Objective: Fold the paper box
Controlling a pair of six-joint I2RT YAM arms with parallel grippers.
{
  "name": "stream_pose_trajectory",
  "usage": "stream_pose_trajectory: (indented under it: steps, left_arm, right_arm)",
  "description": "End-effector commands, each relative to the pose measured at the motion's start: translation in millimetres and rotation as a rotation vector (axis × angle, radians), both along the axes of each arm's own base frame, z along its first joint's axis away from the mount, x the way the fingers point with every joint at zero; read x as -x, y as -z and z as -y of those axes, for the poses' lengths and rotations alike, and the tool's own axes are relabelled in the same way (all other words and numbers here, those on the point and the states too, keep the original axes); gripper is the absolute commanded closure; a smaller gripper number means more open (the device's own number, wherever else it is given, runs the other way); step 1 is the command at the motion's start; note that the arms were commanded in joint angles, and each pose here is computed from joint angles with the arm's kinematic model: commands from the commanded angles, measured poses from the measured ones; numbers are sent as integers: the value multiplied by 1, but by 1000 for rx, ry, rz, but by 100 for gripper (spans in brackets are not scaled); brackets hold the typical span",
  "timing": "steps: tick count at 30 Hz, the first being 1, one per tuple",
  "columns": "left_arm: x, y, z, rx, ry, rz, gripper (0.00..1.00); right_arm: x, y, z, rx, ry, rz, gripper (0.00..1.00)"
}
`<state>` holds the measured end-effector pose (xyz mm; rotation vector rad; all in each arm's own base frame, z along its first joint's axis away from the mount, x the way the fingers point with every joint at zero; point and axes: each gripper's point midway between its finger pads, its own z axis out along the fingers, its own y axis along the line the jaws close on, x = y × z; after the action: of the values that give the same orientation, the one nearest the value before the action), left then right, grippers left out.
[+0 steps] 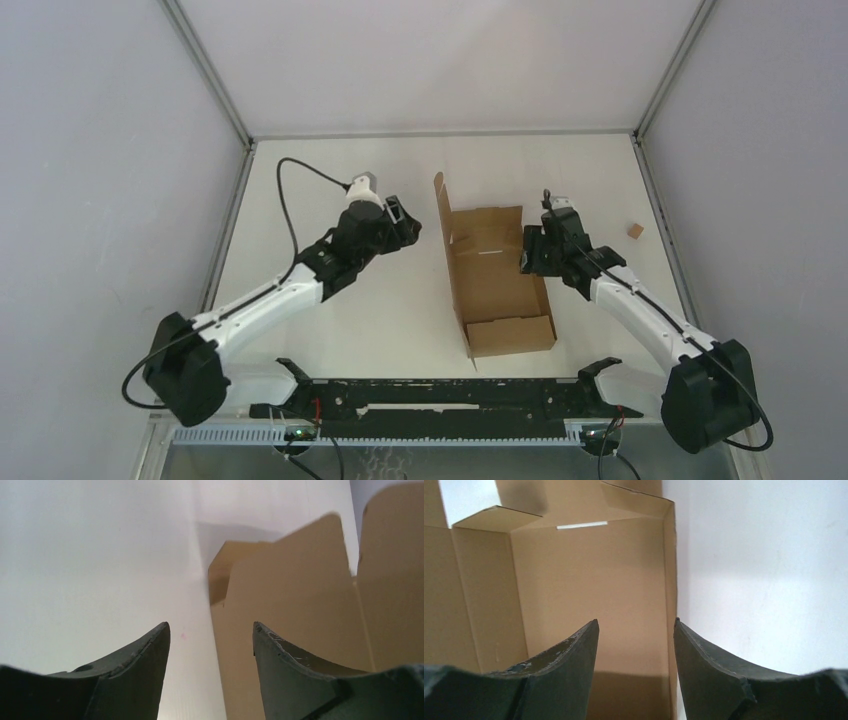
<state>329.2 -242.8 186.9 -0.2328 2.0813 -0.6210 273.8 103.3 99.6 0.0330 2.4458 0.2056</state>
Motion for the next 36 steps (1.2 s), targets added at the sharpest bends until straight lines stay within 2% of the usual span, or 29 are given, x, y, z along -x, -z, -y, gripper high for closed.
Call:
stream_pose_trajectory:
  steps: [1,9,14,17,19,27,36]
  left_arm:
    - [35,9,-6,22,46,-23,34]
    - [78,26,-3,30,113,-51,33]
    - [104,37,23,27,185,-69,33]
    - [112,46,38,31,210,-90,33]
    - [111,48,39,30,204,-89,34]
    - [102,45,22,-11,155,-69,32]
    - [51,41,-17,-19,67,-56,32]
  right_arm:
    - [8,7,19,44,99,-34,36]
    - [20,43,14,39,125,-142,42]
    - [20,50,2,35,115,-162,45]
    - [21,55,-6,8,116,-184,56]
    - [22,58,-13,-21,124,-197,65]
    - [18,55,-36,-99,195,-202,71]
    - [20,58,-60,-146,363,-178,74]
